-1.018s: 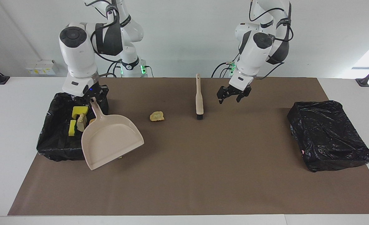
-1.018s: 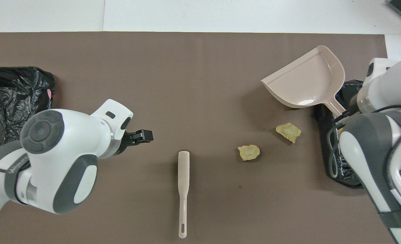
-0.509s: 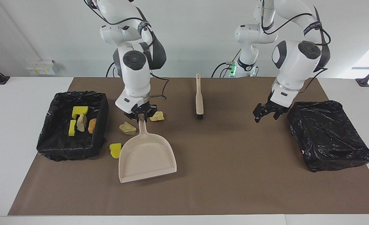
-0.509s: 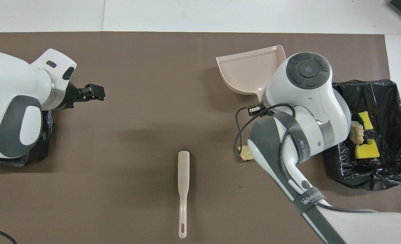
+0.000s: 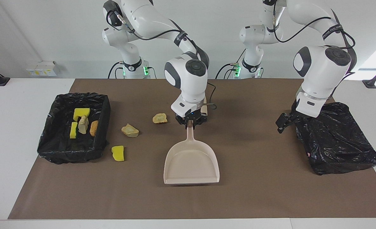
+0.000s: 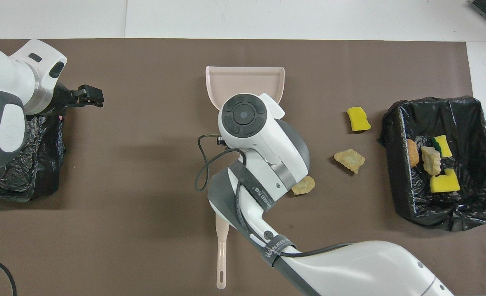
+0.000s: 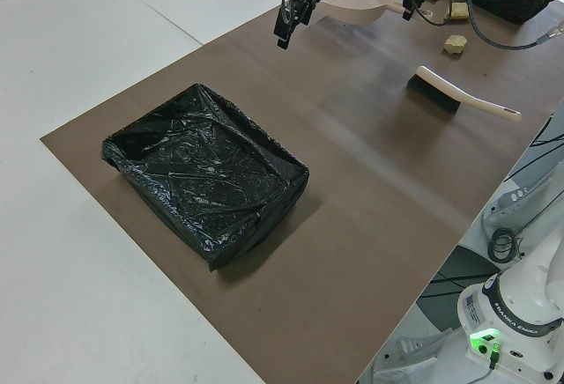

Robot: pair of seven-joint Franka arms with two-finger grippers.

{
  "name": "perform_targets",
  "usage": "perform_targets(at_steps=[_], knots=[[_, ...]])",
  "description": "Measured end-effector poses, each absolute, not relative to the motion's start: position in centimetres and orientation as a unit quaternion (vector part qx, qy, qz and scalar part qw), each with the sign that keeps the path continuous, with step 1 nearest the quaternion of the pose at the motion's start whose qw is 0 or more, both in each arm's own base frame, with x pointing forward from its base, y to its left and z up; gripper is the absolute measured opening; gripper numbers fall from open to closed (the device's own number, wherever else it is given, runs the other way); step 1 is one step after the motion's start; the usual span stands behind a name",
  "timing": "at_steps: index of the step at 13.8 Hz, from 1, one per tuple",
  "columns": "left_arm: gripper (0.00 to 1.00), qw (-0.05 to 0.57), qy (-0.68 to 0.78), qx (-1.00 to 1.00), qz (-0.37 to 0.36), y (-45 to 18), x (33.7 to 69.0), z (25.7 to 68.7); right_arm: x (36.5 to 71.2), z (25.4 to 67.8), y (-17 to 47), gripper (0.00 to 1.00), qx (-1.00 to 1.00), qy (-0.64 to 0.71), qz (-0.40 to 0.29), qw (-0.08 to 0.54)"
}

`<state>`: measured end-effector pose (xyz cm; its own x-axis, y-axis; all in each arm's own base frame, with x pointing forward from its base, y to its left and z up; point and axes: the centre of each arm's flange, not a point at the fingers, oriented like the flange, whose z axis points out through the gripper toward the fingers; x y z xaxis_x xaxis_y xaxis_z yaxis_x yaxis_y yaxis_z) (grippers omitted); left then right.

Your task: Sweep and dump trash in bin

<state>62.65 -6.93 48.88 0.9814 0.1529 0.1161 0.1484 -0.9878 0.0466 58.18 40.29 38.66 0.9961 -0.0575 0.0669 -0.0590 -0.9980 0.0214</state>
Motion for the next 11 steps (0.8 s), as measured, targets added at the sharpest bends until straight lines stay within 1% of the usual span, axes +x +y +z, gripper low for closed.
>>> perform_targets(at_steps=[2, 6, 7, 9, 10, 11], knots=[[1.00, 0.017, 0.068, 0.996, 0.054, -6.3, 62.6, 48.8, 58.4, 37.6, 42.2, 0.33, 0.998, -0.039, 0.039, 0.001], [1.00, 0.016, 0.064, 0.996, 0.052, -6.3, 62.6, 48.7, 59.1, 36.3, 42.4, 0.33, 0.998, -0.057, 0.027, -0.024], [1.00, 0.016, 0.064, 0.996, 0.052, -6.3, 62.6, 48.7, 59.2, 36.2, 42.5, 0.37, 0.997, -0.057, 0.032, -0.028], [1.00, 0.017, 0.062, 0.997, 0.052, -6.6, 62.5, 48.7, 59.2, 36.4, 42.7, 0.64, 0.997, -0.055, 0.036, -0.032], [1.00, 0.017, 0.060, 0.997, 0.052, -6.8, 62.5, 48.8, 59.2, 36.7, 42.8, 0.74, 0.997, -0.055, 0.036, -0.033], [1.00, 0.018, 0.058, 0.997, 0.052, -7.0, 62.5, 48.8, 59.0, 37.2, 42.7, 0.86, 0.997, -0.055, 0.034, -0.031]])
